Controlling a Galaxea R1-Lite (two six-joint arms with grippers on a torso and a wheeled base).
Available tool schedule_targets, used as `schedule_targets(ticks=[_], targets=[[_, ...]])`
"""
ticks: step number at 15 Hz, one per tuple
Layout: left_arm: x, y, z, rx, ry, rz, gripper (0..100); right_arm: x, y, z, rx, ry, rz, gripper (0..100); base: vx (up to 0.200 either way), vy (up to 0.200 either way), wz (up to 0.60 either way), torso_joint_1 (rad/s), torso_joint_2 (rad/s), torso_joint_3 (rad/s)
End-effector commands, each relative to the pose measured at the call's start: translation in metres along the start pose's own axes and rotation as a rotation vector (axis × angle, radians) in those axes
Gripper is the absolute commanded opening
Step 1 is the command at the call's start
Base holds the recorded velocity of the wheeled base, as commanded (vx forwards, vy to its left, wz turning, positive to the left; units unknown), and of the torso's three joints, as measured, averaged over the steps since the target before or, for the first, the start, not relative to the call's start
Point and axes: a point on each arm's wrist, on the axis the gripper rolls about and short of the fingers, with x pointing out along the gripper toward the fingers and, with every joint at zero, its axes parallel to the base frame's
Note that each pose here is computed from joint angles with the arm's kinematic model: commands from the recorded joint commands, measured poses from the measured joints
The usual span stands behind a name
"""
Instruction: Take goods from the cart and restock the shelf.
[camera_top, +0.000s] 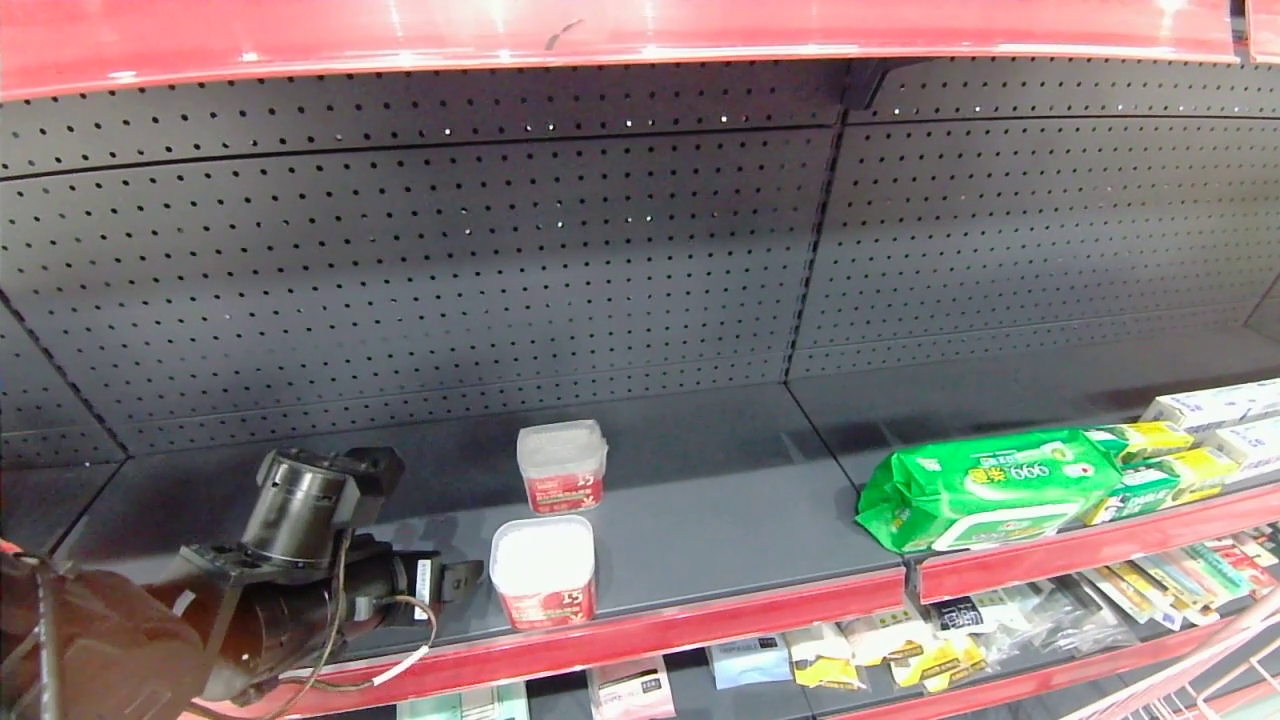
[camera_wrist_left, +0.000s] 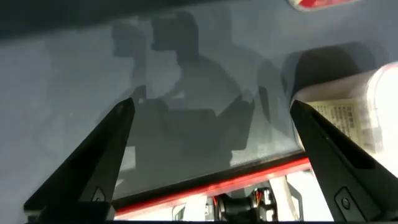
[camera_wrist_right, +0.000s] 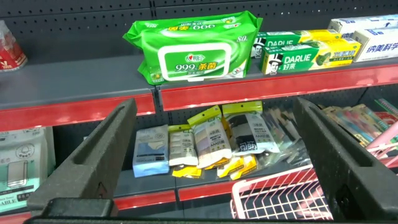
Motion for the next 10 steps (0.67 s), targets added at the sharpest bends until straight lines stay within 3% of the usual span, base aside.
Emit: schedule_targets(ticks=[1,10], targets=[[0.0042,-0.0022,-0.002,0.007,0.014,-0.001,100,0.0001,0.0,0.0,0.0,0.002,0.0,100,0.0,0.0,0.0,0.0,0.0,0.0],[0.0069,-0.007,-0.0039,0.02,0.026,-0.015,100,0.0001,0.0,0.0001,0.0,0.001,0.0,100,0.0,0.0,0.0,0.0,0.0,0.0]])
